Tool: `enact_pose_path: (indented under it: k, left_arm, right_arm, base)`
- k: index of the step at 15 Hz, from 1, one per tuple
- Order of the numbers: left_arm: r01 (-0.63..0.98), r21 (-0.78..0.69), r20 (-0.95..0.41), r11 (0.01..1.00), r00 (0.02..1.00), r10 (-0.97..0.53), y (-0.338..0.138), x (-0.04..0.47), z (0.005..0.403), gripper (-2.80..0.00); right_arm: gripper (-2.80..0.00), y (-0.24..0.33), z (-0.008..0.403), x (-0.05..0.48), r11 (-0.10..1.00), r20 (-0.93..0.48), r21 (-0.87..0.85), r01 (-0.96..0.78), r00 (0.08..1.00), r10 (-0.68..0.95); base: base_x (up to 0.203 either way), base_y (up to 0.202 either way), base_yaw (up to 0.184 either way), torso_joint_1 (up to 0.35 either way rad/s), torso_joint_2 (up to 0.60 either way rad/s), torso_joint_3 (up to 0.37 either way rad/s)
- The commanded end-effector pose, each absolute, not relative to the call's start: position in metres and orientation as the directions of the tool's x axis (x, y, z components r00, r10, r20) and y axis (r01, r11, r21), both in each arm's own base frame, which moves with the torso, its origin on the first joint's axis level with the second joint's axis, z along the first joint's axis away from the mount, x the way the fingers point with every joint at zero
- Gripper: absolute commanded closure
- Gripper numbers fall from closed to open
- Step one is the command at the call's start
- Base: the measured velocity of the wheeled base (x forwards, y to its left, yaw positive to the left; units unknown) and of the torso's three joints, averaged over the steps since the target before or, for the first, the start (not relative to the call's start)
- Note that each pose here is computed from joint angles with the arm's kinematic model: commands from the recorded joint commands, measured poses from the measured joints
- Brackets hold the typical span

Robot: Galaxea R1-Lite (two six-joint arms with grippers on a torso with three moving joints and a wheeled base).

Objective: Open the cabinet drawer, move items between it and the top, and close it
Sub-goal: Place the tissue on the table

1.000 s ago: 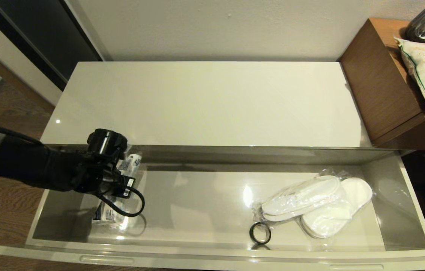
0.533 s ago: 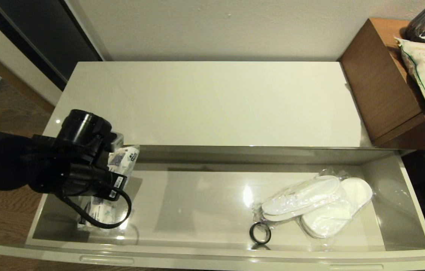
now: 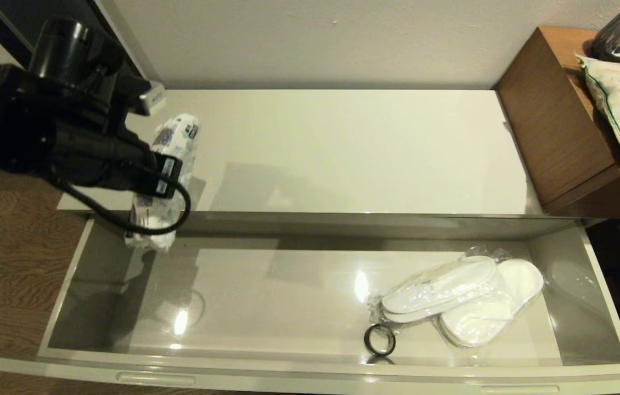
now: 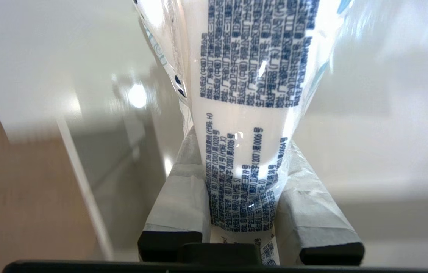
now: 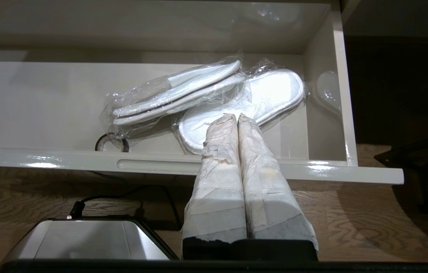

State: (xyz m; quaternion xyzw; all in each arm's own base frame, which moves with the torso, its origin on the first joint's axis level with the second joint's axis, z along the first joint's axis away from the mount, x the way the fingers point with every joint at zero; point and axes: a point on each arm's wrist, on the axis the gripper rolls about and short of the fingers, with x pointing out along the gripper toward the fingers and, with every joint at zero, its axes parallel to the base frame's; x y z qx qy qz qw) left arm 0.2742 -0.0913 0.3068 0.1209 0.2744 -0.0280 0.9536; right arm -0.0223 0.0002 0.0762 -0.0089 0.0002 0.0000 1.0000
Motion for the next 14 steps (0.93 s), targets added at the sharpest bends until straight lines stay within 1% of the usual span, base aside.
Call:
enact_pose_path:
  k: [1, 3, 5, 6, 10, 14]
  left_arm:
    - [0.1, 0.236, -0.52, 0.966, 0.854, 0.038, -0.114, 0.344, 0.293, 0.0]
    - [0.091, 0.293, -0.497, 0.952, 0.865, 0.07, -0.127, 0.388, 0.265, 0.0]
    - [0.073, 0.33, -0.479, 0.941, 0.872, 0.1, -0.131, 0.406, 0.248, 0.0]
    - [0.056, 0.331, -0.46, 0.942, 0.881, 0.11, -0.13, 0.409, 0.248, -2.8]
    - [0.042, 0.325, -0.44, 0.945, 0.891, 0.112, -0.127, 0.409, 0.253, -2.8]
    - [0.008, 0.305, -0.37, 0.952, 0.923, 0.111, -0.119, 0.385, 0.29, -2.8]
  right_arm:
    - [0.0, 0.0, 0.076, -0.022, 1.0, -0.002, -0.018, 0.0, 1.0, 0.0]
    - [0.0, 0.0, 0.076, -0.022, 1.0, -0.002, -0.018, 0.0, 1.0, 0.0]
    - [0.0, 0.0, 0.076, -0.022, 1.0, -0.002, -0.018, 0.0, 1.0, 0.0]
    - [0.0, 0.0, 0.076, -0.022, 1.0, -0.002, -0.018, 0.0, 1.0, 0.0]
    - [0.0, 0.0, 0.076, -0.022, 1.0, -0.001, -0.018, 0.0, 1.0, 0.0]
    - [0.0, 0.0, 0.076, -0.022, 1.0, -0.002, -0.018, 0.0, 1.0, 0.0]
  base:
    - [0.0, 0.0, 0.0, 0.0, 0.0, 0.0]
    - [0.0, 0.0, 0.0, 0.0, 0.0, 0.0]
    - [0.0, 0.0, 0.0, 0.0, 0.0, 0.0]
    - [0.0, 0.0, 0.0, 0.0, 0.0, 0.0]
    - [0.0, 0.0, 0.0, 0.0, 0.0, 0.0]
    - [0.0, 0.0, 0.0, 0.0, 0.0, 0.0]
